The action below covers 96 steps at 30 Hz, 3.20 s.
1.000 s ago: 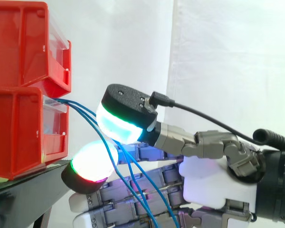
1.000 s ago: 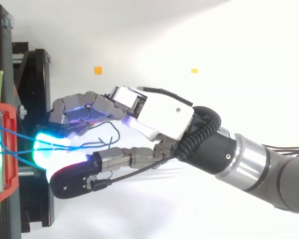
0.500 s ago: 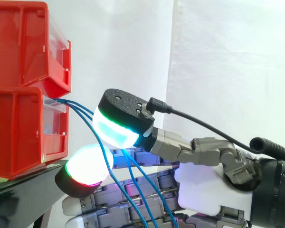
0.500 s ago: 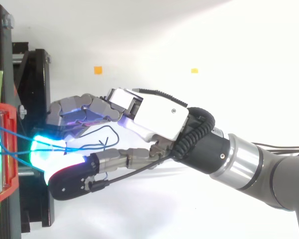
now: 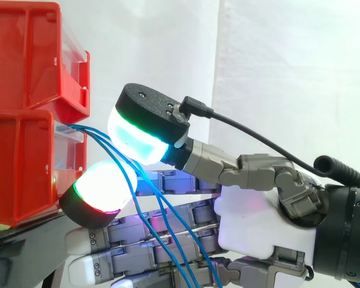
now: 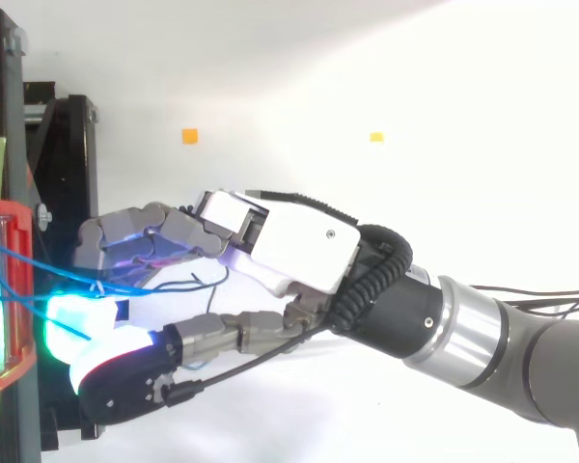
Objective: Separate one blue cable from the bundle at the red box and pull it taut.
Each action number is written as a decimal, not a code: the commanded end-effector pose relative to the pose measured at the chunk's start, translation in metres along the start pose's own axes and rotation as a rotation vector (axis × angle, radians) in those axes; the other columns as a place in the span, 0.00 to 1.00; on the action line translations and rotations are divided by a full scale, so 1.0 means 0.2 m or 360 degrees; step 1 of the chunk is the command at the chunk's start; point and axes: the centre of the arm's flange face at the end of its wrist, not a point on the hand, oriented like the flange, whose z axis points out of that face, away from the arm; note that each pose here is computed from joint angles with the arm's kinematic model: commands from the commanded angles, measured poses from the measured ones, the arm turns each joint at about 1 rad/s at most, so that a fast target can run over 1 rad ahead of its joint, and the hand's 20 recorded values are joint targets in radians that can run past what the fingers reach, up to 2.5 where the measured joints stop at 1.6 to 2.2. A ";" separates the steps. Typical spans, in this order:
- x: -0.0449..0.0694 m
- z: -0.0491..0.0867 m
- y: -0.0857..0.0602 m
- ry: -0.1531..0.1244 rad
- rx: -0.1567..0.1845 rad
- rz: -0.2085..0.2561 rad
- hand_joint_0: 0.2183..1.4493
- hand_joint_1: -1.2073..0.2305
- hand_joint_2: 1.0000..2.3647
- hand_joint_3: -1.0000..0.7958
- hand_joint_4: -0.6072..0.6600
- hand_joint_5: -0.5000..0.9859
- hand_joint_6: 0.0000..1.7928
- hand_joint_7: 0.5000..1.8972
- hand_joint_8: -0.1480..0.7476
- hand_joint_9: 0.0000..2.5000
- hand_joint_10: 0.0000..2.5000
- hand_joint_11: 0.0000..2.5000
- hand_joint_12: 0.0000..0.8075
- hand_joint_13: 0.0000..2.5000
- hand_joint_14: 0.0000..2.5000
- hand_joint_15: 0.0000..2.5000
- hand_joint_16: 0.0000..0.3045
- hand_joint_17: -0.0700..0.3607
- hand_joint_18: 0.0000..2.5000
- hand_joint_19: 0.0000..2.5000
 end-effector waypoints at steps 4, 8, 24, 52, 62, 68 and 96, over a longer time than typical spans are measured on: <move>0.03 0.00 0.02 0.0005 0.0000 -0.0001 0.29 0.29 0.00 0.28 0.63 0.20 0.41 0.46 0.53 0.25 0.01 0.24 0.53 0.30 0.01 0.22 0.19 0.46 0.28 0.27; 0.03 0.00 0.02 0.0005 0.0003 0.0001 0.34 0.32 0.00 0.29 0.63 0.20 0.42 0.45 0.53 0.26 0.01 0.24 0.53 0.31 0.01 0.22 0.18 0.45 0.28 0.27; -0.04 0.03 0.01 0.0044 0.0019 -0.0017 0.31 0.48 0.01 0.38 0.61 0.20 0.45 0.44 0.55 0.33 0.01 0.27 0.54 0.34 0.01 0.23 0.18 0.46 0.29 0.28; -0.18 0.08 -0.02 0.0147 0.0041 -0.0027 0.24 0.41 0.00 0.28 0.63 0.22 0.41 0.48 0.56 0.34 0.01 0.28 0.56 0.35 0.01 0.24 0.20 0.48 0.30 0.28; -0.20 0.09 -0.03 0.0187 0.0067 -0.0039 0.30 0.32 0.00 0.28 0.57 0.22 0.40 0.51 0.52 0.34 0.01 0.28 0.52 0.35 0.01 0.24 0.18 0.45 0.29 0.29; -0.21 0.09 -0.02 0.0189 0.0064 -0.0038 0.32 0.34 0.00 0.29 0.57 0.22 0.41 0.50 0.52 0.35 0.01 0.29 0.51 0.35 0.01 0.24 0.18 0.45 0.29 0.29; -0.29 0.09 0.11 0.0239 0.0141 -0.0081 0.38 0.27 0.00 0.28 0.57 0.20 0.47 0.45 0.52 0.35 0.01 0.31 0.51 0.37 0.01 0.25 0.18 0.45 0.30 0.28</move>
